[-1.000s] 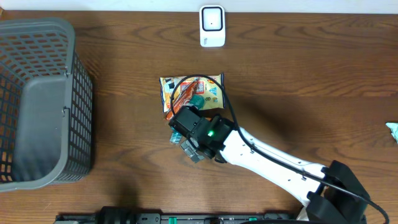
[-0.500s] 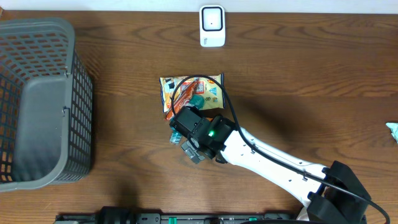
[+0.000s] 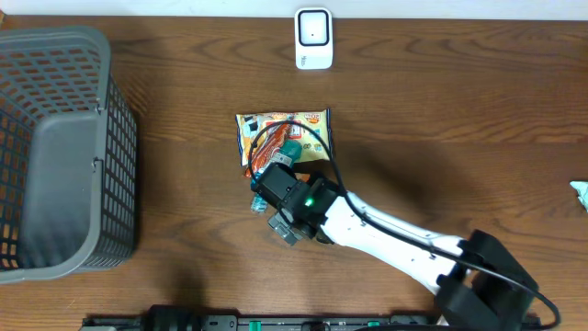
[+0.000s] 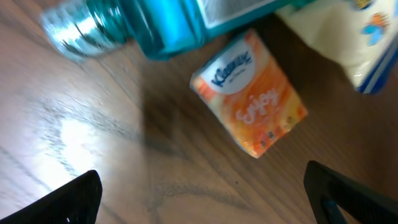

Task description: Scan the item barcode

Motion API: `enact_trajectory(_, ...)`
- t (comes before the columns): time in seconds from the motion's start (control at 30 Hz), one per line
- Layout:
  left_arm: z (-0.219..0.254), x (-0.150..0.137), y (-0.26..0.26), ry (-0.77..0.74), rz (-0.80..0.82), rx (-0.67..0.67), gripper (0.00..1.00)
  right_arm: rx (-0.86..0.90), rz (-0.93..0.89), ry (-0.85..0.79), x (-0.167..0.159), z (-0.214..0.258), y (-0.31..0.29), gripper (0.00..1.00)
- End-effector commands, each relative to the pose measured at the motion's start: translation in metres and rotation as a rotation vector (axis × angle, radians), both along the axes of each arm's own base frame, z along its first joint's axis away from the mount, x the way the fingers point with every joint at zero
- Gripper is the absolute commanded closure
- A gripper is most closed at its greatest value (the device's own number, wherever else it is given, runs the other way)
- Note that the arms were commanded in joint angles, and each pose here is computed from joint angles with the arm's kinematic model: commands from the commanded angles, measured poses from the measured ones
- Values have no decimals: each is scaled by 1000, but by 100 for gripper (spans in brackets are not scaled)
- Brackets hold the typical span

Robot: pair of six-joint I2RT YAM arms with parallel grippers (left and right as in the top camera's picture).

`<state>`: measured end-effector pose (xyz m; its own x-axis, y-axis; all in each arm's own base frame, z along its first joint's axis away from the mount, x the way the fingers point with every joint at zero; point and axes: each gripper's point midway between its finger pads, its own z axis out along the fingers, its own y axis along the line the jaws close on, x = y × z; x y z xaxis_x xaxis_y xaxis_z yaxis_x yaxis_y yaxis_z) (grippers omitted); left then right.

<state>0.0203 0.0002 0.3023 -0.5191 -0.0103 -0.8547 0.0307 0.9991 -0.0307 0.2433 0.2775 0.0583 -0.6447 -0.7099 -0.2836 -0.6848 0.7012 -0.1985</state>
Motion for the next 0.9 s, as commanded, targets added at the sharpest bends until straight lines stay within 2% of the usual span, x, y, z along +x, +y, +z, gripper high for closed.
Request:
enact_trajectory(0.0, -16, -9, 0, 82, 2, 1, 1, -71, 47, 11, -2, -17, -6, 1)
enact_trajectory(0.47, -16, -9, 0, 82, 2, 1, 1, -127, 119, 32, -3, -33, -8, 1)
enact_trajectory(0.7, -16, -9, 0, 82, 2, 1, 1, -159, 139, 23, -4, -32, -11, 19)
enact_trajectory(0.87, -16, -9, 0, 82, 2, 1, 1, -204, 122, -91, 14, -25, -14, 18)
